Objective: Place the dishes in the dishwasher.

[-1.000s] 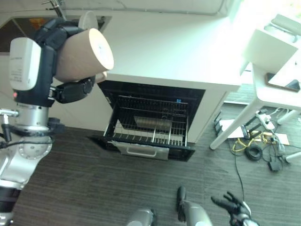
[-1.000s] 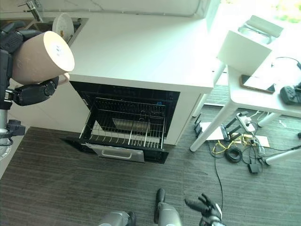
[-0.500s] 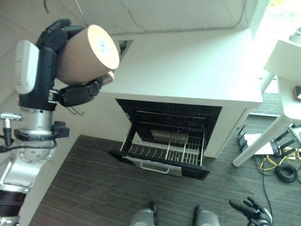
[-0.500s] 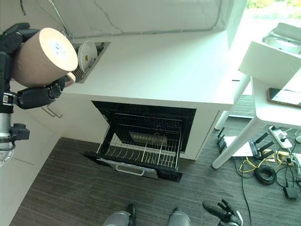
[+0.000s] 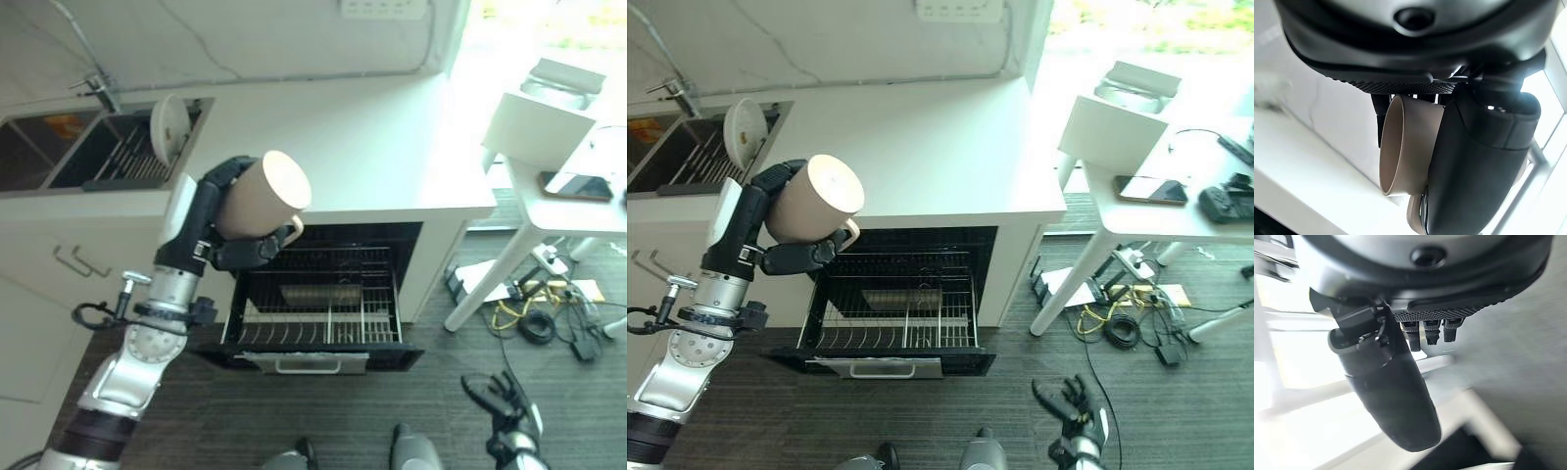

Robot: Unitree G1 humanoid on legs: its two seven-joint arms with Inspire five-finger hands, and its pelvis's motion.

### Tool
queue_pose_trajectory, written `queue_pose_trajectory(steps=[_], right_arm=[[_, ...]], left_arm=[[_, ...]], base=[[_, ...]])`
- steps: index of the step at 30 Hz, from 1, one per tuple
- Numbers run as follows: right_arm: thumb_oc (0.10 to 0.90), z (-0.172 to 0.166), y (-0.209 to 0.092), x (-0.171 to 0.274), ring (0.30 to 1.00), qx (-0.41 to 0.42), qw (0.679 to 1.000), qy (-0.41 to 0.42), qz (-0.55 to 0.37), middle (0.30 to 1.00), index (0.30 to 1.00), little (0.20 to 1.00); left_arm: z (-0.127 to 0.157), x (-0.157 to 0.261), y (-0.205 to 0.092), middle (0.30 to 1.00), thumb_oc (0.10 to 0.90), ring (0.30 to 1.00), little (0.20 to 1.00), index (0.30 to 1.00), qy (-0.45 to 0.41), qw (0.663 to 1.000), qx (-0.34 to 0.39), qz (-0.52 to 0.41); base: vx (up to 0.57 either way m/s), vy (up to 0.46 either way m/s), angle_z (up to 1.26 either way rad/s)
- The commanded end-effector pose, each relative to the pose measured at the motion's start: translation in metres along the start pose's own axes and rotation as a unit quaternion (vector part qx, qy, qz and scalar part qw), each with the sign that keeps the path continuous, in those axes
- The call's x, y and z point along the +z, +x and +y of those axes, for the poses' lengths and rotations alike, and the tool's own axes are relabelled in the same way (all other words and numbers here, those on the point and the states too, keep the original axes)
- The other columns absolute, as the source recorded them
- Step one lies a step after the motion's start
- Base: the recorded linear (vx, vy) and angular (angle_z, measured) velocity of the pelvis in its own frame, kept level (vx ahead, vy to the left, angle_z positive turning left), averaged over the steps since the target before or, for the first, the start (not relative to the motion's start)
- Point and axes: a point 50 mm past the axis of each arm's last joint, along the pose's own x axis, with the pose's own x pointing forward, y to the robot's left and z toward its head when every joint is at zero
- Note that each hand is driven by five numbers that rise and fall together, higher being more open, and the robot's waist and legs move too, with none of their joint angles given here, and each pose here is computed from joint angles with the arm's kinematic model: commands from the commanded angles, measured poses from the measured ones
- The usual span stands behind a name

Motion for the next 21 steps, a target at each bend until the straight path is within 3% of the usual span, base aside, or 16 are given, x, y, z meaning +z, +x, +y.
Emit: queue_pose_trajectory(steps=[1, 4, 10, 12, 18, 21], right_arm=[[0.800, -0.006, 0.012, 0.061, 0.900, 0.000, 0.983, -0.035, -0.180, 0.900, 0.900, 0.900], [0.800, 0.026, 0.010, 0.092, 0.900, 0.063, 0.959, -0.089, -0.261, 0.900, 0.900, 0.900], [0.800, 0.049, -0.003, 0.124, 0.900, 0.105, 0.931, -0.056, -0.345, 0.900, 0.900, 0.900], [0.800, 0.060, -0.010, 0.140, 0.900, 0.156, 0.912, -0.043, -0.377, 0.900, 0.900, 0.900], [0.800, 0.086, -0.025, 0.168, 0.900, 0.291, 0.864, 0.000, -0.410, 0.900, 0.900, 0.900], [0.800, 0.109, -0.031, 0.172, 0.900, 0.426, 0.823, 0.097, -0.363, 0.900, 0.900, 0.900]], left_arm=[[0.017, 0.025, 0.017, 0.300, 0.400, 0.300, 0.300, 0.300, -0.068, 0.993, 0.030, -0.089], [0.005, 0.019, 0.012, 0.300, 0.400, 0.300, 0.300, 0.300, -0.124, 0.988, 0.028, -0.084], [-0.006, 0.009, 0.010, 0.300, 0.400, 0.300, 0.300, 0.300, -0.174, 0.981, 0.054, -0.061], [-0.009, 0.005, 0.012, 0.300, 0.400, 0.300, 0.300, 0.300, -0.185, 0.978, 0.076, -0.052], [-0.012, 0.002, 0.013, 0.300, 0.400, 0.300, 0.300, 0.300, -0.186, 0.975, 0.113, -0.041], [-0.019, 0.003, 0.014, 0.300, 0.400, 0.300, 0.300, 0.300, -0.174, 0.977, 0.118, -0.045]], base=[[0.00, -0.005, -0.31], [0.00, 0.018, -0.36], [0.02, 0.049, -0.52], [0.02, 0.059, -0.34], [0.01, 0.034, -0.31], [0.01, 0.027, -0.19]])
